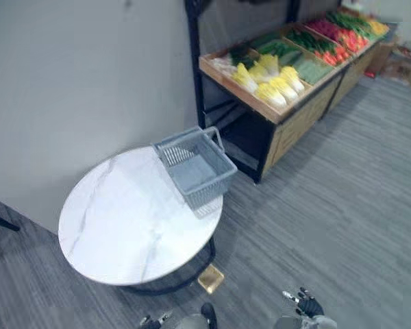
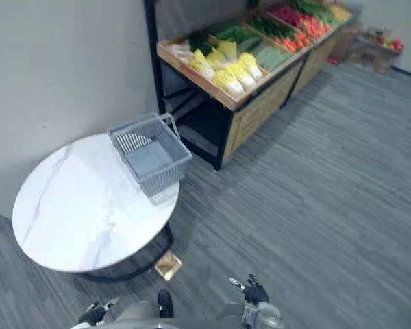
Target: Pick vegetable in the basket
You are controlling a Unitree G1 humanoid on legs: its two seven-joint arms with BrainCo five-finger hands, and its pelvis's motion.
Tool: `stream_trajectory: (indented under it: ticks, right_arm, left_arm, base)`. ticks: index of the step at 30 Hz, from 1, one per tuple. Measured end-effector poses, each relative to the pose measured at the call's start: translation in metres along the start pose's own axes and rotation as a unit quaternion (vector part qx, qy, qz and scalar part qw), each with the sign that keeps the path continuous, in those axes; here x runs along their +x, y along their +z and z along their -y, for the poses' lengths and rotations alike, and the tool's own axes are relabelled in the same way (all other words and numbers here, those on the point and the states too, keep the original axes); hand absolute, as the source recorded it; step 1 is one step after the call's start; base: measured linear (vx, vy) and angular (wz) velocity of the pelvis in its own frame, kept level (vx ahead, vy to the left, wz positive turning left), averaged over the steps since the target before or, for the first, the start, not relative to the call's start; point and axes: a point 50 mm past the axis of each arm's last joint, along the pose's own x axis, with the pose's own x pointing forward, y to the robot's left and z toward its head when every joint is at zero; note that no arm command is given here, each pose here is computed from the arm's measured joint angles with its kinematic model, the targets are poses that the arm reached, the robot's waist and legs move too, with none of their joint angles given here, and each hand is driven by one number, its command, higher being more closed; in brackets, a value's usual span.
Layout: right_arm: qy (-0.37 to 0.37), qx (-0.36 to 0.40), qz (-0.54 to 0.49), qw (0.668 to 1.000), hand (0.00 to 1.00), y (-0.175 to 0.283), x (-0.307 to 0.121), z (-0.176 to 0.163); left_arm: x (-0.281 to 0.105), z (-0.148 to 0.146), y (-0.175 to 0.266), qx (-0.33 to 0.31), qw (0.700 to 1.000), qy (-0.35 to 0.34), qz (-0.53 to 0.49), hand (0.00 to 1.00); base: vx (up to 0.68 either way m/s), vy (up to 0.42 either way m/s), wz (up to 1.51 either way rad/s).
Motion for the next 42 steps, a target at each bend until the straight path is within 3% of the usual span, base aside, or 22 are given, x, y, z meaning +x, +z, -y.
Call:
stream_trajectory:
  ticks: [12, 14, 26, 32, 36, 40, 42]
  right_arm:
    - [-0.005, 0.019, 0.012, 1.0, 0.0, 0.003, 0.0, 0.003]
    - [-0.021, 0.007, 0.01, 1.0, 0.0, 0.007, -0.001, 0.021]
    - [-0.063, 0.027, -0.04, 0.997, 0.0, -0.017, -0.009, 0.044]
    - [-0.065, 0.032, 0.065, 0.995, 0.0, 0.036, -0.001, 0.041]
    - [-0.057, -0.023, 0.174, 0.983, 0.0, 0.094, -0.003, 0.035]
    - [-0.103, -0.145, 0.3, 0.937, 0.0, 0.159, -0.025, 0.043]
    - [-0.141, -0.224, 0.368, 0.891, 0.0, 0.195, -0.043, 0.043]
  left_arm:
    - [0.0, 0.004, 0.002, -0.011, 1.0, 0.004, 0.012, 0.0]
    - [-0.002, 0.015, -0.008, -0.02, 1.0, -0.007, -0.002, 0.0]
    - [-0.003, 0.006, -0.013, -0.039, 0.999, 0.008, -0.014, 0.0]
    - [-0.006, 0.004, -0.023, -0.032, 0.999, 0.016, -0.024, 0.0]
    - [-0.005, 0.005, -0.016, 0.001, 1.0, 0.009, -0.011, 0.0]
    - [-0.004, 0.006, -0.012, 0.055, 0.998, -0.003, -0.001, 0.0]
    - [-0.004, 0.007, -0.011, 0.078, 0.997, -0.009, 0.004, 0.0]
  base:
    - [0.45, -0.258, 0.78]
    - [0.29, -0.488, 0.47]
    - [0.2, -0.216, 0.89]
    - [0.07, 0.083, 0.07]
    - [-0.03, 0.146, -0.24]
    - [-0.06, 0.125, -0.08]
    - [-0.05, 0.063, -0.04]
